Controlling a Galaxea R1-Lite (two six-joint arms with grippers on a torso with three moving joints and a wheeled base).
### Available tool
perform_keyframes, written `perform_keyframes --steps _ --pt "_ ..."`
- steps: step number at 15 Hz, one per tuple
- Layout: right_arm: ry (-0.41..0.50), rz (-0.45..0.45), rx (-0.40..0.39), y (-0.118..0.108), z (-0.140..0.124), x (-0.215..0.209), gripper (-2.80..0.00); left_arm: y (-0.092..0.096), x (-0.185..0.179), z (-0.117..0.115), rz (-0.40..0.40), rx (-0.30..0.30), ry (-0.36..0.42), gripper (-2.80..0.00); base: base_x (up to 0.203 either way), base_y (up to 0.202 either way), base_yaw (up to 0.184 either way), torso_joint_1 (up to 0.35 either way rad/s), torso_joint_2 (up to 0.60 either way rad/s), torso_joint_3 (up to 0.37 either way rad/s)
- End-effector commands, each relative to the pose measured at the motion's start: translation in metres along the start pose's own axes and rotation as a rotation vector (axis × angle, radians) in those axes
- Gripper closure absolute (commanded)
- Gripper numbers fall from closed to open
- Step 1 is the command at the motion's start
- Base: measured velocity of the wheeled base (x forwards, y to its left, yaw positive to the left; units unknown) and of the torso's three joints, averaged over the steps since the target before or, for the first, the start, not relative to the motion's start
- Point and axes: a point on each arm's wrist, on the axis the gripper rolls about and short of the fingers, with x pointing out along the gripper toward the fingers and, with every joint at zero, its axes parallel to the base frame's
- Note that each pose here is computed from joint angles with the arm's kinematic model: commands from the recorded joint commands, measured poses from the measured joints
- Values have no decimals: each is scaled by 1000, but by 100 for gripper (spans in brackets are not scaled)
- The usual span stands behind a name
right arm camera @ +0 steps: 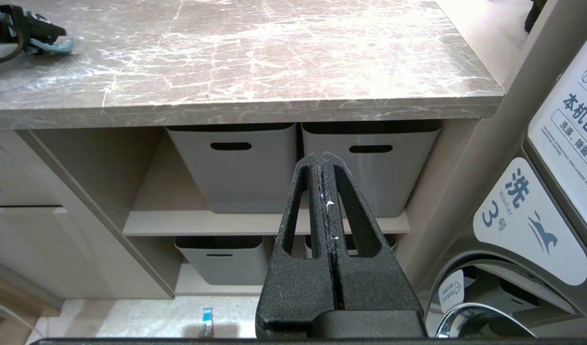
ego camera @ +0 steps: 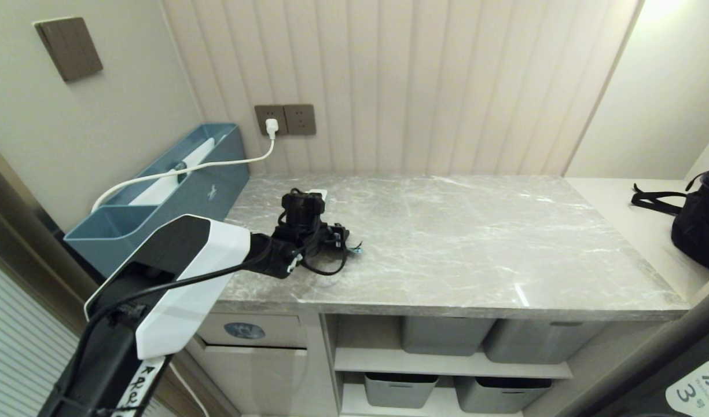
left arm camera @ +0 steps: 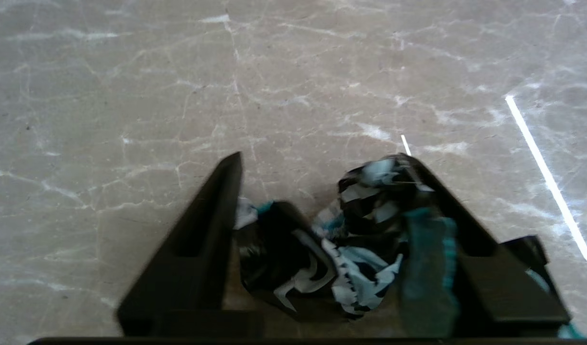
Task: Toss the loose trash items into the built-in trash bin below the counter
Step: Pick up the garbage, then put the garbage in the trash can
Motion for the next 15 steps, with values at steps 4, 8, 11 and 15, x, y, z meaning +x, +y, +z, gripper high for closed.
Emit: perform_keyframes --steps 4,8,11,15 --pt "1 0 0 0 0 0 0 -5 -22 27 -10 -2 -41 0 0 0 0 0 0 0" --pt "1 0 0 0 0 0 0 -3 -58 40 -6 -8 -24 0 0 0 0 0 0 0" --pt "2 -1 0 0 0 0 0 -1 -81 50 -7 -12 -41 0 0 0 0 0 0 0" --pt "1 0 0 0 0 0 0 -5 -146 59 -20 -20 -14 0 0 0 0 0 0 0"
